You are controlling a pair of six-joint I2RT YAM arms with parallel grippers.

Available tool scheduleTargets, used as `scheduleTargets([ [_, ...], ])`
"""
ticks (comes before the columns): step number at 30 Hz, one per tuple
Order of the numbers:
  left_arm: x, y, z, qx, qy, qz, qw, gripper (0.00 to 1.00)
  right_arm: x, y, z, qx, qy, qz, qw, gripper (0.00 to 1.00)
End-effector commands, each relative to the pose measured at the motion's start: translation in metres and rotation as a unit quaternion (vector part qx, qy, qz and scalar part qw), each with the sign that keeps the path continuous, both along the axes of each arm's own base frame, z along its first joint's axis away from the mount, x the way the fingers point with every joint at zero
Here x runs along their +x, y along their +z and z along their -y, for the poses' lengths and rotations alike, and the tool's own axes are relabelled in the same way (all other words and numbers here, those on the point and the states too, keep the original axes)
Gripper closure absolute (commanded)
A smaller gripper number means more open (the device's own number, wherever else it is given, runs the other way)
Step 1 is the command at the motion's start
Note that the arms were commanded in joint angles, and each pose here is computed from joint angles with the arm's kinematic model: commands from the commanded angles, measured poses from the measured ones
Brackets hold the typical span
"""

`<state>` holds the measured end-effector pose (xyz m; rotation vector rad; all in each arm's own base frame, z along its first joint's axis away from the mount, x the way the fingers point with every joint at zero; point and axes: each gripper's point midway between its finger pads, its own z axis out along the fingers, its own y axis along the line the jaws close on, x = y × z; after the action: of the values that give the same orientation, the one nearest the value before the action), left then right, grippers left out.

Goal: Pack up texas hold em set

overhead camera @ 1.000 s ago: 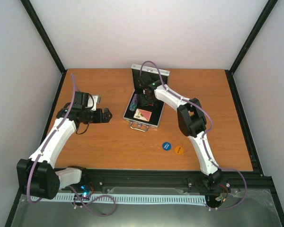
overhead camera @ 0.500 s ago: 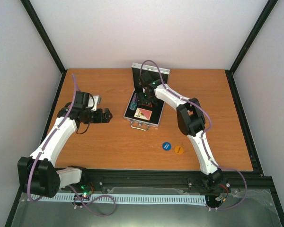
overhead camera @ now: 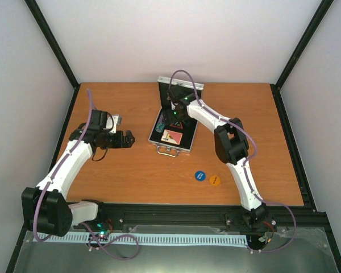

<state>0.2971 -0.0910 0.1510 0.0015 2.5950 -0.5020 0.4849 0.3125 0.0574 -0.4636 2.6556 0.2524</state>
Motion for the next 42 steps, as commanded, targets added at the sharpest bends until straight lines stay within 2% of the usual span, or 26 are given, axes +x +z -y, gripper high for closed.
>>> scheduleTargets([
  [1, 0.007, 0.012, -0.001, 0.002, -0.005, 0.011, 1.0, 0.0, -0.007, 0.049, 0.005, 0.038, -0.013, 0.019, 0.999, 0.09],
  [7, 0.012, 0.019, -0.001, 0.004, -0.003, 0.017, 1.0, 0.0, -0.038, 0.063, 0.016, 0.036, -0.005, 0.007, 0.999, 0.09],
  [14, 0.018, 0.021, 0.001, 0.002, -0.006, 0.015, 1.0, 0.0, -0.097, 0.061, 0.042, 0.007, 0.016, -0.027, 0.999, 0.09],
  [20, 0.024, 0.024, 0.001, 0.01, -0.012, 0.019, 1.0, 0.0, -0.179, 0.052, 0.076, -0.034, 0.03, -0.078, 0.996, 0.1],
  [24, 0.024, 0.022, 0.003, 0.003, -0.013, 0.017, 1.0, 0.0, -0.237, 0.03, 0.093, -0.058, 0.045, -0.125, 0.989, 0.12],
  [28, 0.022, 0.015, 0.005, -0.003, -0.016, 0.009, 1.0, 0.0, -0.276, 0.005, 0.097, -0.08, 0.071, -0.156, 0.982, 0.13],
  [31, 0.023, 0.015, 0.006, -0.004, -0.018, 0.008, 1.0, 0.0, -0.292, -0.013, 0.1, -0.104, 0.079, -0.17, 0.977, 0.13],
  [36, 0.025, 0.019, 0.006, -0.001, -0.022, 0.012, 1.0, 0.0, -0.3, -0.04, 0.105, -0.101, 0.049, -0.185, 0.976, 0.13],
  [42, 0.022, 0.02, 0.006, -0.004, -0.021, 0.01, 1.0, 0.0, -0.289, -0.049, 0.105, -0.118, 0.048, -0.17, 0.977, 0.14],
])
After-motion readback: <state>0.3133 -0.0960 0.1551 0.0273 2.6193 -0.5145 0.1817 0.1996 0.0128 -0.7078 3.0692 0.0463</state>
